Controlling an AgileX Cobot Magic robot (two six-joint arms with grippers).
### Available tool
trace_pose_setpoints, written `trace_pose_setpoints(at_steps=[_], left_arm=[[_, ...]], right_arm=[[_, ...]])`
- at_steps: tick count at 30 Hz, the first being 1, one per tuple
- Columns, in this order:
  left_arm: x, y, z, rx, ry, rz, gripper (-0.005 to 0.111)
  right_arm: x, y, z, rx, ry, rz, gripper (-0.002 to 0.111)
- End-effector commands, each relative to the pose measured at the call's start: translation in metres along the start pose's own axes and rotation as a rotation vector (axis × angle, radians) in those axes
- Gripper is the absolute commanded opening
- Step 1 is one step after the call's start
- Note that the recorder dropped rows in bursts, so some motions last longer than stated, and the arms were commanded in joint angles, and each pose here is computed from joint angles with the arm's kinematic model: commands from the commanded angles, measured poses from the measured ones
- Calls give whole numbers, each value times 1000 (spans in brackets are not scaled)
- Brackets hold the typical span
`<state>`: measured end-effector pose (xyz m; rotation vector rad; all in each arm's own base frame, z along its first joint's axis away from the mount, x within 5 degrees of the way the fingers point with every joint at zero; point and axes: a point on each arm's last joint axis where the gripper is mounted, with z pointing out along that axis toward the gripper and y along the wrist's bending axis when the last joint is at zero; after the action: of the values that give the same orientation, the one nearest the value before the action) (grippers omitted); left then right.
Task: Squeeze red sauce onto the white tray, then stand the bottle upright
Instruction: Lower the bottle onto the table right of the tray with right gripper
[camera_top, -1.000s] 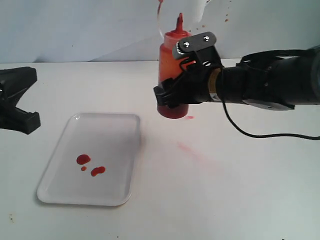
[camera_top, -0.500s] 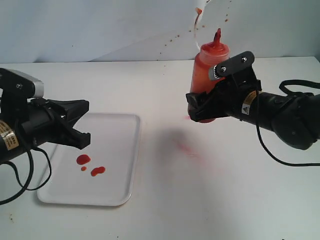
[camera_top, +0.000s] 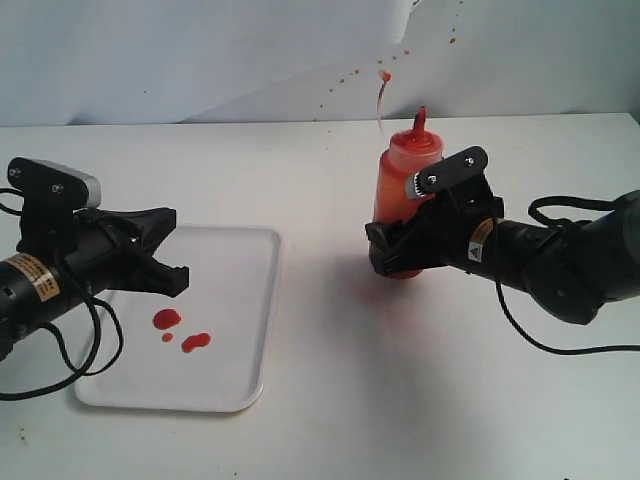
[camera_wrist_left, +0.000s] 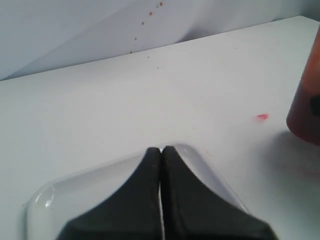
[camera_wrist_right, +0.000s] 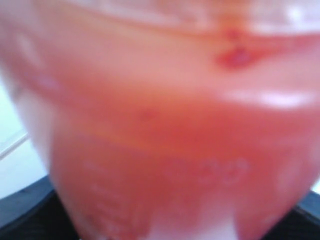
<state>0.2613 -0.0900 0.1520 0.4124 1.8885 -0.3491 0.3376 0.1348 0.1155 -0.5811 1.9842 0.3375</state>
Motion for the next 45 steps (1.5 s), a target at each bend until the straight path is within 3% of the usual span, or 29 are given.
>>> trace_pose_setpoints(at_steps=[1,12,17,21,28,45], left_arm=[[5,2,3,-18,-7,-7,0],[17,7,11,-52,-6,162,0],[24,15,14,-143,-1,149,0],[30,16,17,-145,17,145,0],[34,17,20,-144,1,142,0],[33,17,20,-145,-12,142,0]], right_arm=[[-4,4,2,-44,-47,-54,0],[3,9,4,-104,-23,-122,0],[6,16,3,-181,-6,-226,0],[11,25,0,-286,22,-306,0],[28,28,-9,-303,61,-313,0],[31,21,-8,-214,103,-250,0]])
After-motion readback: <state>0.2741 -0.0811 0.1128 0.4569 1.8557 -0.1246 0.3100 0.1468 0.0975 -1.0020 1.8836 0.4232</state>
